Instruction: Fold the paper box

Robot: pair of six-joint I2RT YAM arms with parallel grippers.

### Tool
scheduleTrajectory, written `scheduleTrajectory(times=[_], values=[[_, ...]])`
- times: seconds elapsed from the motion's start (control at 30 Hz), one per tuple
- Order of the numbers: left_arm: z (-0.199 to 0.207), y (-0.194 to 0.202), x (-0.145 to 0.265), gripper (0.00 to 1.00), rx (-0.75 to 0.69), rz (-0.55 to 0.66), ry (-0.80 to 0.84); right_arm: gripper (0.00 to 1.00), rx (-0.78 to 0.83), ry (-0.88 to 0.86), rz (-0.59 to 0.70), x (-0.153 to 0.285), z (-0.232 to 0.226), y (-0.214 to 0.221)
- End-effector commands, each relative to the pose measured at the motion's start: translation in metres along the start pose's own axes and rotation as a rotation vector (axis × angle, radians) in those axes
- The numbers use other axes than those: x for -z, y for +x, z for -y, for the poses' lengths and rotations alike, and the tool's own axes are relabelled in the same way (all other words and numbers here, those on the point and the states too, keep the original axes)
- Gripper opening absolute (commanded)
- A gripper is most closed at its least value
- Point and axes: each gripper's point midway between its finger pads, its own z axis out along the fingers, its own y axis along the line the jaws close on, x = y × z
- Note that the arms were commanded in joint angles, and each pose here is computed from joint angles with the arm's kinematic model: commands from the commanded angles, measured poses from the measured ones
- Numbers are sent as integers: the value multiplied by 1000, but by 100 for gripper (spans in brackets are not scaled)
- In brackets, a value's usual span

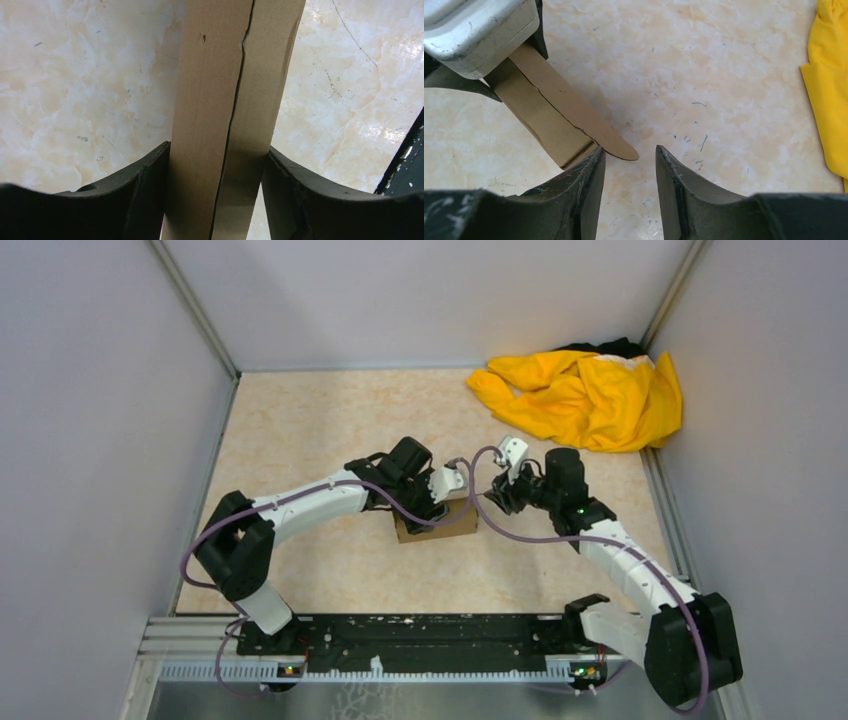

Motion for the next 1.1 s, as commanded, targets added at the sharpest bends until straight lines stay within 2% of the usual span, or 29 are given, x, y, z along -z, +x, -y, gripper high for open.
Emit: scheduleTrajectory(times=[0.0,0.47,0.8,1.07], values=[[-3,1,-1,68,-15,-9,5,41,72,-47,85,-2,-2,-33],[-4,1,-2,68,-11,-9,8,43,96,-70,89,-4,-10,-36],[-3,1,-4,68,-11,-12,14,40,110,-98,79,-11,-13,-35],[-3,2,-4,68,-8,-12,18,33,105,-123,40,-15,-18,-27]])
